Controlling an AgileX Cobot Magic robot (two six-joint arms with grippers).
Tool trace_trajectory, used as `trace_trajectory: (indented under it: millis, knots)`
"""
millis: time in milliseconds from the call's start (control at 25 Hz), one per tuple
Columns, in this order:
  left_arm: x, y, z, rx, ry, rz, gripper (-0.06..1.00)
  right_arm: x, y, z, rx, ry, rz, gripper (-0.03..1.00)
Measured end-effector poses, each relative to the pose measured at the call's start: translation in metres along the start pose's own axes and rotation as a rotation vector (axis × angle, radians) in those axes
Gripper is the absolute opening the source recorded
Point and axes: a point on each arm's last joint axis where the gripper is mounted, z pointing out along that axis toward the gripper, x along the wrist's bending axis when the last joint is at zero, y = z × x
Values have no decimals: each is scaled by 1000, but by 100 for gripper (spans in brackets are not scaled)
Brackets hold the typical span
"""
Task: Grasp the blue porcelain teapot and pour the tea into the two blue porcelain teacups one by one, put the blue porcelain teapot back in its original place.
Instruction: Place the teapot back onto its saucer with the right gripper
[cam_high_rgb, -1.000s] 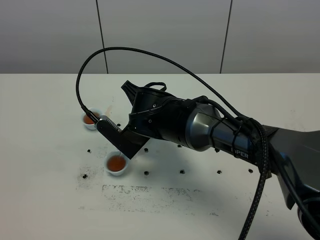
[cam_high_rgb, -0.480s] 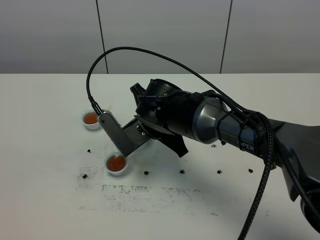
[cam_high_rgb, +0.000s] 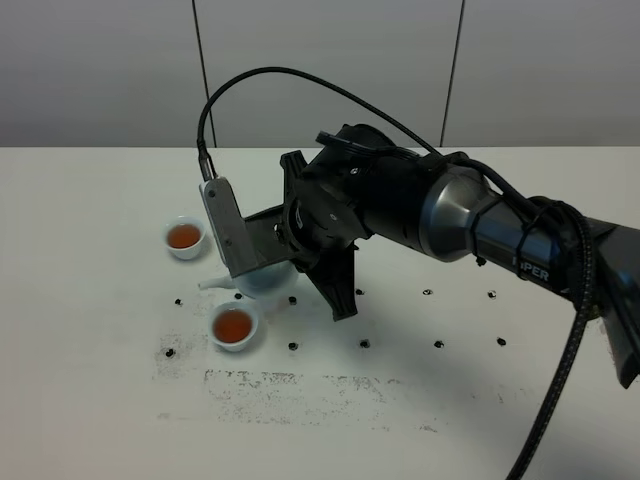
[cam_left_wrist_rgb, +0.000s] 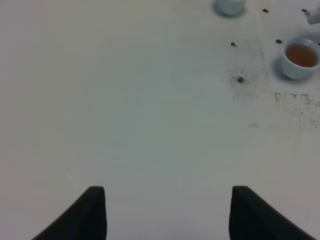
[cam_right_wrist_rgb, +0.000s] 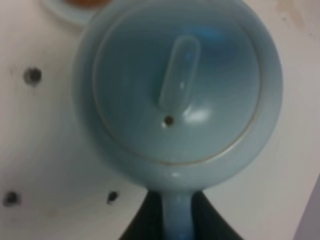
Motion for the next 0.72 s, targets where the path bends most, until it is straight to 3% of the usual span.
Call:
trace_trajectory:
  millis: [320, 520, 720]
  knots:
    - [0, 0, 0, 0, 0, 0, 51, -3, -10, -55, -108, 1, 603, 4]
    - [0, 0, 0, 0, 0, 0, 51, 30, -21, -68, -139, 79, 995, 4]
    - [0, 0, 0, 0, 0, 0, 51, 70, -30, -47, -90, 140, 1167, 4]
